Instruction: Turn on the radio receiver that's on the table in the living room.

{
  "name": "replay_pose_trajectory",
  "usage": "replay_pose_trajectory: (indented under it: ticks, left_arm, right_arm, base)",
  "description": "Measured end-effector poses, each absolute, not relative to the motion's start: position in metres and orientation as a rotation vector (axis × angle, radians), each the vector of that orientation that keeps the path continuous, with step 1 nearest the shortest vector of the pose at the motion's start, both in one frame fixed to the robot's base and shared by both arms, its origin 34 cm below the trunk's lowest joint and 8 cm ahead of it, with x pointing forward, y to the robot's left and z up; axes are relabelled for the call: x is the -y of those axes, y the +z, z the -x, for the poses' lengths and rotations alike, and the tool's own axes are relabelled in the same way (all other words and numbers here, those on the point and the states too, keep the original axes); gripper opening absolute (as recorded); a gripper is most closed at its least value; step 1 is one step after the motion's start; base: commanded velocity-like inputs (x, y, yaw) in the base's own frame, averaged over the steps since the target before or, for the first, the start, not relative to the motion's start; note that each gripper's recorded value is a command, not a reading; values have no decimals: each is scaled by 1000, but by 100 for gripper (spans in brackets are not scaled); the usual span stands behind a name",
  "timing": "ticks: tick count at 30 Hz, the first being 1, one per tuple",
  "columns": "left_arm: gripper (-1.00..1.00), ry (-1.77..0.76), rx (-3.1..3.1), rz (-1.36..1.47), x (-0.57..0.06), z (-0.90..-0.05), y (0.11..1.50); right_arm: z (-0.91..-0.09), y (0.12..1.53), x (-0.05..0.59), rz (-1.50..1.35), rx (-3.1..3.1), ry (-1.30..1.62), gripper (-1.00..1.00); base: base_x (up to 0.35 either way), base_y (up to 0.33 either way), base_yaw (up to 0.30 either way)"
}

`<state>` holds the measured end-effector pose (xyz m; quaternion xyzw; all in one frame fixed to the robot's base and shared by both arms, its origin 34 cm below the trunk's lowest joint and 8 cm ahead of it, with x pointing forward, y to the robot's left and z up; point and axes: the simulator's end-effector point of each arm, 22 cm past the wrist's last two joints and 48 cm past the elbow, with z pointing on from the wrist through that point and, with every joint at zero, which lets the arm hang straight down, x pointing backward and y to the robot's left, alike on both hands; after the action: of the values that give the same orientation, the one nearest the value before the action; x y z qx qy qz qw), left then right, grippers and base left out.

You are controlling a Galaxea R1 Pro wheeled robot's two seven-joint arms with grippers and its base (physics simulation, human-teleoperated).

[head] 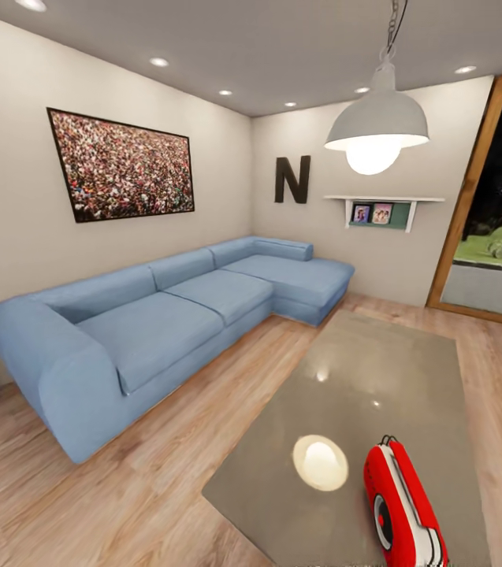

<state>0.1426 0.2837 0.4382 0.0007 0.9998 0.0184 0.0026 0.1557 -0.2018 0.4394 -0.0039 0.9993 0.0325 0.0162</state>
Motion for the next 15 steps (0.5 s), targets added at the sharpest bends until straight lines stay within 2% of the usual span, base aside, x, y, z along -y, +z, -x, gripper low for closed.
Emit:
replay_pose_trajectory:
  ticks: [15]
  left_arm:
    - [100,60,-3137,-2,-285,-142,438]
  right_arm:
    - [-156,439,202,12,-3107,101,100]
  base:
    - [0,0,-263]
